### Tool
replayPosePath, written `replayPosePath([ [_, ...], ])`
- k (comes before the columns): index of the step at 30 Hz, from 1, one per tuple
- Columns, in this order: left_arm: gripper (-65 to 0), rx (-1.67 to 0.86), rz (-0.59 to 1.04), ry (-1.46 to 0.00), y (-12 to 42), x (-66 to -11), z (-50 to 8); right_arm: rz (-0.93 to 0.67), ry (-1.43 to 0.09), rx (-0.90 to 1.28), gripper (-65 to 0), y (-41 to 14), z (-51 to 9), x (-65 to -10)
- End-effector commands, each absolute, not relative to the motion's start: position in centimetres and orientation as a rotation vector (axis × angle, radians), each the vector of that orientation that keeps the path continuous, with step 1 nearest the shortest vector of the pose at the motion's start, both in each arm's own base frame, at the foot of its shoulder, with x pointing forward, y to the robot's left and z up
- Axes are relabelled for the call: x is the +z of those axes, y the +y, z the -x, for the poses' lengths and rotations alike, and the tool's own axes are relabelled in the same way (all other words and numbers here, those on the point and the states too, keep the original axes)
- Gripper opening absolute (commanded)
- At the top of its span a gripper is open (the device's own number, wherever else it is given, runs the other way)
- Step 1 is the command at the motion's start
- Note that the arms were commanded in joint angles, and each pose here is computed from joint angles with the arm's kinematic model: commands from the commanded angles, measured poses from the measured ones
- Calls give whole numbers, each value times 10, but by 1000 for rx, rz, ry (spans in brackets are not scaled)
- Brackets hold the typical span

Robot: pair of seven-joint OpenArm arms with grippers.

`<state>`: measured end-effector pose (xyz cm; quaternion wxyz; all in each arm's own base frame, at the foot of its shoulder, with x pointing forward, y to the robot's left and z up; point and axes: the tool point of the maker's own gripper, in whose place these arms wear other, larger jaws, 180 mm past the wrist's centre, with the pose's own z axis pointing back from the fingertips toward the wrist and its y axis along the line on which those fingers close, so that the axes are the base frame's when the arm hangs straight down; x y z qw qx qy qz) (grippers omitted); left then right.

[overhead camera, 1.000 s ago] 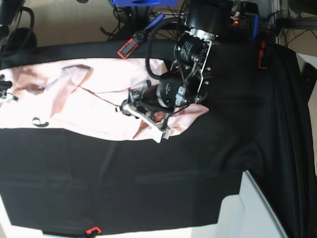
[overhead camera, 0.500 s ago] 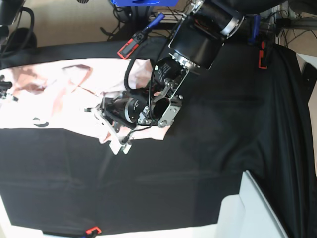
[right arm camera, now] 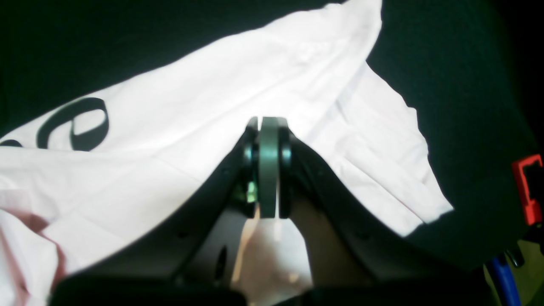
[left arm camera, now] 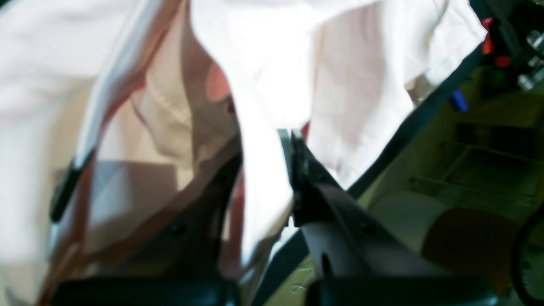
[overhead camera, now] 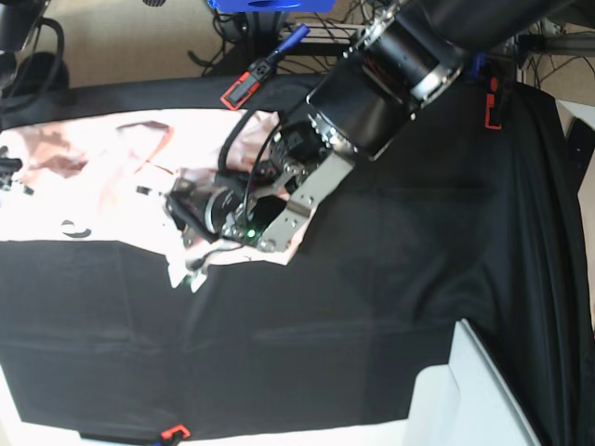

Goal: Fold the T-shirt properly
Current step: 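Lift the corner with the left gripper and fold it toward the right gripper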

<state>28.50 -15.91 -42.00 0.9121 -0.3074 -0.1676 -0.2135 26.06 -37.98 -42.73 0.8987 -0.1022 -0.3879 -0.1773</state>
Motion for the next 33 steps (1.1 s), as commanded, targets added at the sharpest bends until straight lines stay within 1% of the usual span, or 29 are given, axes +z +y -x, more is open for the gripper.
replayPosePath([
  [1,-650,-477,679,-399,-177,-396,-294,235,-858,-361,-650,-391,-271,-410],
  [7,-650,-604,658,-447,-191,-381,-298,235,-867,-364,-650,-391,-275,-407],
  [11,-650,-768,719,-492,-210,-360,-284,235,-869,-364,-650,-391,-276,-407],
  [18,-650,-802,720,-487,-213,-361,-277,237,-868,-366,-650,-392,-275,-407],
  [23,-650,-942,678,-471,-222,-368,-257,233,-879,-369,-650,-391,-280,-404],
  [33,-650,-945,668,-482,-221,-365,-263,212,-874,-381,-650,-382,-279,-410],
])
